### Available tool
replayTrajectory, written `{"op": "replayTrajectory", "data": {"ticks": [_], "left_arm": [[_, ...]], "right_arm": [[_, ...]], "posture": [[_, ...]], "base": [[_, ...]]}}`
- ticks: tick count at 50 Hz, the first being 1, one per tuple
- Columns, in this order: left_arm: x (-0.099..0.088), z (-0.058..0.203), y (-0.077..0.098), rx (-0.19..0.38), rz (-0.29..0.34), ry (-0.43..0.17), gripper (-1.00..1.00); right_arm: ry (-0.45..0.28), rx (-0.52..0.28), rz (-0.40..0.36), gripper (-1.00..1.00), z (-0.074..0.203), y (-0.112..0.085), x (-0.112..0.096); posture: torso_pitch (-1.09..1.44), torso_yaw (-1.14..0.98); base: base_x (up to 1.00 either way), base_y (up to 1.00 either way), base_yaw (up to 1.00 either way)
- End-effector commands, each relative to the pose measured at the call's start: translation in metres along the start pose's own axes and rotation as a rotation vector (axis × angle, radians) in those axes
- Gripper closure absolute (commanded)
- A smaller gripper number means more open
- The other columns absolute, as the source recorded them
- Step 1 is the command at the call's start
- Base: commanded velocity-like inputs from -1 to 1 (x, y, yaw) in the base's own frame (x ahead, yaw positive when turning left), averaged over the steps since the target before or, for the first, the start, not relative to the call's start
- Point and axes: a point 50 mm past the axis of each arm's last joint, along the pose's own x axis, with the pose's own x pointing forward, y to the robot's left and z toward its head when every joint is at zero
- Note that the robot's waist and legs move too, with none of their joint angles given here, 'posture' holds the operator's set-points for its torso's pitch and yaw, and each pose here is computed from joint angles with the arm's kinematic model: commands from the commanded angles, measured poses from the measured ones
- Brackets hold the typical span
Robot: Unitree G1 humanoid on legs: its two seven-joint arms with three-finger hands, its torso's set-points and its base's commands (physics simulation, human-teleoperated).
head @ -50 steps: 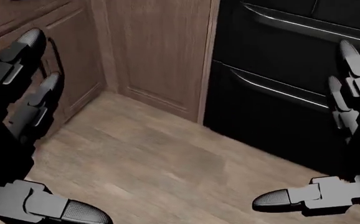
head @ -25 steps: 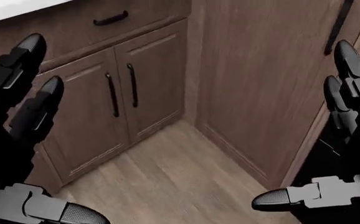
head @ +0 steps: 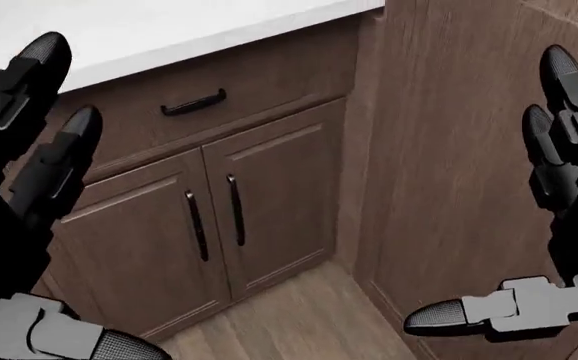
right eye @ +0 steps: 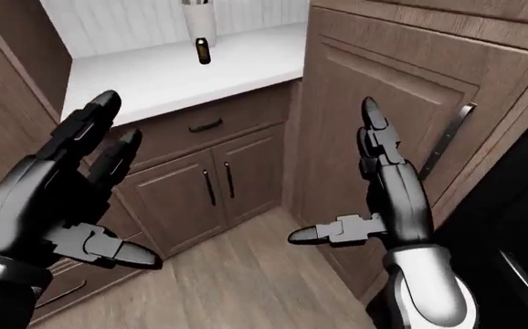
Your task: Move the drinks to the dining counter.
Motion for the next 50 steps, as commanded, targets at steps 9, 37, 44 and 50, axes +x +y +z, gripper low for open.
{"op": "replayTrajectory", "data": {"ticks": [9,37,44,50], "left_arm": [[0.0000,0.0127,0.0054,0.010,0.043,-0.073,-1.00],[-0.0006,0.0148,0.0074,0.010,0.050,-0.078,-1.00],[0.0001,0.0138,0.0065,0.010,0.048,-0.078,-1.00],[-0.0002,0.0152,0.0064,0.011,0.047,-0.077,-1.00]], "right_arm": [[-0.086,-0.021,0.013,-1.00,0.0153,0.0019,0.0015],[-0.102,-0.004,0.052,-1.00,0.0184,0.0077,0.0034],[-0.101,-0.004,0.050,-1.00,0.0177,0.0078,0.0029],[-0.101,0.000,0.041,-1.00,0.0191,0.0061,0.0040]], "posture": [[0.00,0.00],[0.00,0.00],[0.00,0.00],[0.00,0.00]], "base": [[0.84,-0.19,0.00],[0.21,-0.03,0.65],[0.00,0.00,1.00],[0.00,0.07,0.00]]}}
